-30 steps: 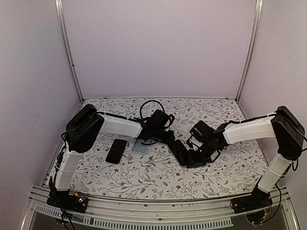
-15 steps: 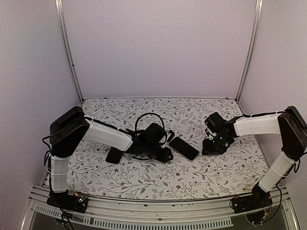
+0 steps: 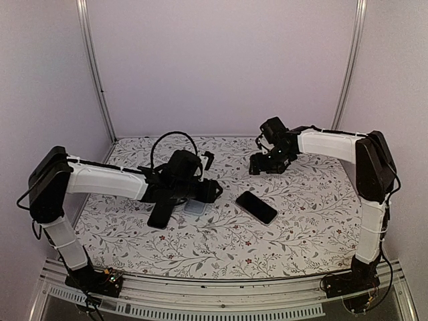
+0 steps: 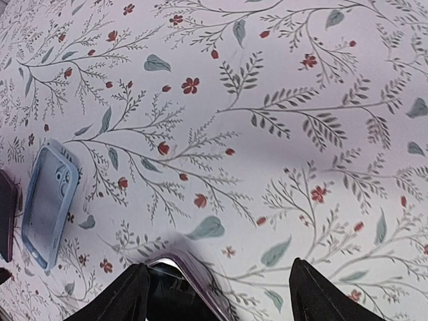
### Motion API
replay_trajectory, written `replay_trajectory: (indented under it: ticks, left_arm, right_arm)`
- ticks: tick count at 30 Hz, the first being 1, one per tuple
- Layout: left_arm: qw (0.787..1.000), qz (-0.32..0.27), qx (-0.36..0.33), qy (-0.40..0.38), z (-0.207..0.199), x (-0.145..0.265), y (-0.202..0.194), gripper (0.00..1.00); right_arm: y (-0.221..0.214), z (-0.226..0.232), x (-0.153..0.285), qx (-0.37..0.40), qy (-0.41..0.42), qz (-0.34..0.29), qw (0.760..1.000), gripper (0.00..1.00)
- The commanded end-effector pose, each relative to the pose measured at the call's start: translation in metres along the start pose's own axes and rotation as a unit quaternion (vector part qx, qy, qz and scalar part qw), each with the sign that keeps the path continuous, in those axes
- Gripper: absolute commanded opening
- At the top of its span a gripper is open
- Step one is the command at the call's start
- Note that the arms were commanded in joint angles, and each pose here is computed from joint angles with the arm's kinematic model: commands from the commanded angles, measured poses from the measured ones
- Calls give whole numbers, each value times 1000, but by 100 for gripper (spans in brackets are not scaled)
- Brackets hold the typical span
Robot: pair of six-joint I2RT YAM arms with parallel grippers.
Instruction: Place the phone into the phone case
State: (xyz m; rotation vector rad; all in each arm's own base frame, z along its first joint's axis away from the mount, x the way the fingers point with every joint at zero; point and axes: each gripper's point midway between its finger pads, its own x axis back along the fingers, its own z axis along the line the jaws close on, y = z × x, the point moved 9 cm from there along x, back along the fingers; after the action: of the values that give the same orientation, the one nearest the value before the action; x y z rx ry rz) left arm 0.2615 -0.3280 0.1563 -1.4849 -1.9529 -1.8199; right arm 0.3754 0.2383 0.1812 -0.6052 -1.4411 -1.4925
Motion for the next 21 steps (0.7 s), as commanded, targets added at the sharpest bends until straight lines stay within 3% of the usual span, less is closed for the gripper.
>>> replay_trajectory:
  ticks: [1, 8, 13, 21]
  left_arm:
    - [999, -33, 6, 35, 15, 13, 12, 57]
    - [999, -24, 14, 45, 21, 11, 9, 57]
    - [998, -22, 14, 50, 23, 12, 8, 57]
    - [998, -17, 6, 68, 31, 17, -2, 57]
  right_arm:
    - [-9, 12, -51, 33, 40, 80, 995, 71]
    - [-24, 40, -83, 51, 85, 124, 987, 64]
    - [-57, 72, -102, 86, 116, 180, 973, 52]
    - [-107, 88, -69, 125, 122, 227, 958, 46]
